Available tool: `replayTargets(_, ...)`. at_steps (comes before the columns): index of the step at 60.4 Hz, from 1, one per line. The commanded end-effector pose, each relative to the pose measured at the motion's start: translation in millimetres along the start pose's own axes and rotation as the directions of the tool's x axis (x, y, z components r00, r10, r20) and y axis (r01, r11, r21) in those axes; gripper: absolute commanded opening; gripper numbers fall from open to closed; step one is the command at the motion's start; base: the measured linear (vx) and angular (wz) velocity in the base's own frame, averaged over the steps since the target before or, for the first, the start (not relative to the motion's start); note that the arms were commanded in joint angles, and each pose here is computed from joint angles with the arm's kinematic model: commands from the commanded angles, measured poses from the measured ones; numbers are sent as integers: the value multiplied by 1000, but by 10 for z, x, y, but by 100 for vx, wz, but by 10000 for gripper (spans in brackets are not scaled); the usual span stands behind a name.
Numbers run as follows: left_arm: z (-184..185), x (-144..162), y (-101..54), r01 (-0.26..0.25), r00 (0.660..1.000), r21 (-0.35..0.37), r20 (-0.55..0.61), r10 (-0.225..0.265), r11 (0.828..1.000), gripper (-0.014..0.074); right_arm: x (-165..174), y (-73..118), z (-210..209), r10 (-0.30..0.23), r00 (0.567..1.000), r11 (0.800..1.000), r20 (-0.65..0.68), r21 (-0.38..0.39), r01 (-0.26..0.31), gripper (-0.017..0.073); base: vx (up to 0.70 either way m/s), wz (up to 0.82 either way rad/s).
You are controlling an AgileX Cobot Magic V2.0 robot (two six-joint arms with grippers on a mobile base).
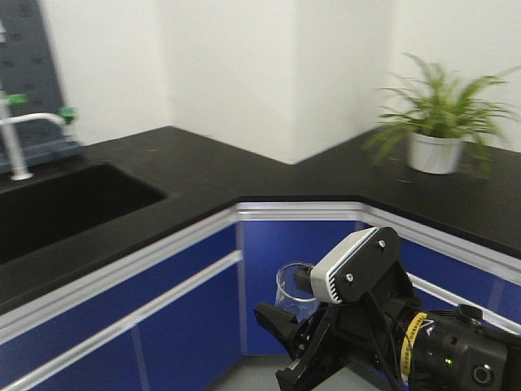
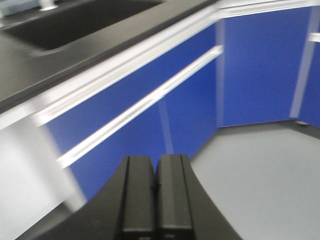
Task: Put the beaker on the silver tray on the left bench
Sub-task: 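Hold the beaker in the right gripper while the base drives to the silver tray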
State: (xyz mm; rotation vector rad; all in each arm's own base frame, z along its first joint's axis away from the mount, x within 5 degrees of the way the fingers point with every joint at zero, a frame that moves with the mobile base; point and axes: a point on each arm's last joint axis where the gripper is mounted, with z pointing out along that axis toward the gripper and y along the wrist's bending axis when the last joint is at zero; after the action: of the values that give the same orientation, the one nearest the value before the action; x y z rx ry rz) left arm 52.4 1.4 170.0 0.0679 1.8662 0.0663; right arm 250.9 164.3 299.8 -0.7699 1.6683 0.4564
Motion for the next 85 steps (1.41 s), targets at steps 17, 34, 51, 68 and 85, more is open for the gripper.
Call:
replayTargets(17, 16, -9, -7, 2, 998, 5, 62, -2, 1000, 1, -197, 15, -68, 7, 996, 1000, 94, -22, -5, -11, 13, 79)
replayTargets(34, 16, -9, -7, 2, 998, 5, 62, -2, 1000, 1, -195, 13, -67, 7, 996, 1000, 91, -19, -5, -11, 17, 69)
replayTargets(51, 16, -9, -7, 2, 998, 5, 62, -2, 1000, 1, -195, 13, -67, 7, 996, 1000, 91, -19, -5, -11, 17, 66)
replayTargets(68, 16, -9, -7, 2, 998, 5, 62, -2, 1000, 1, -195, 13, -67, 7, 996, 1000, 91, -19, -5, -11, 17, 58)
replayTargets(85, 16, -9, -7, 2, 998, 5, 62, -2, 1000, 1, -195, 13, -67, 7, 996, 1000, 91, -19, -5, -11, 19, 35)
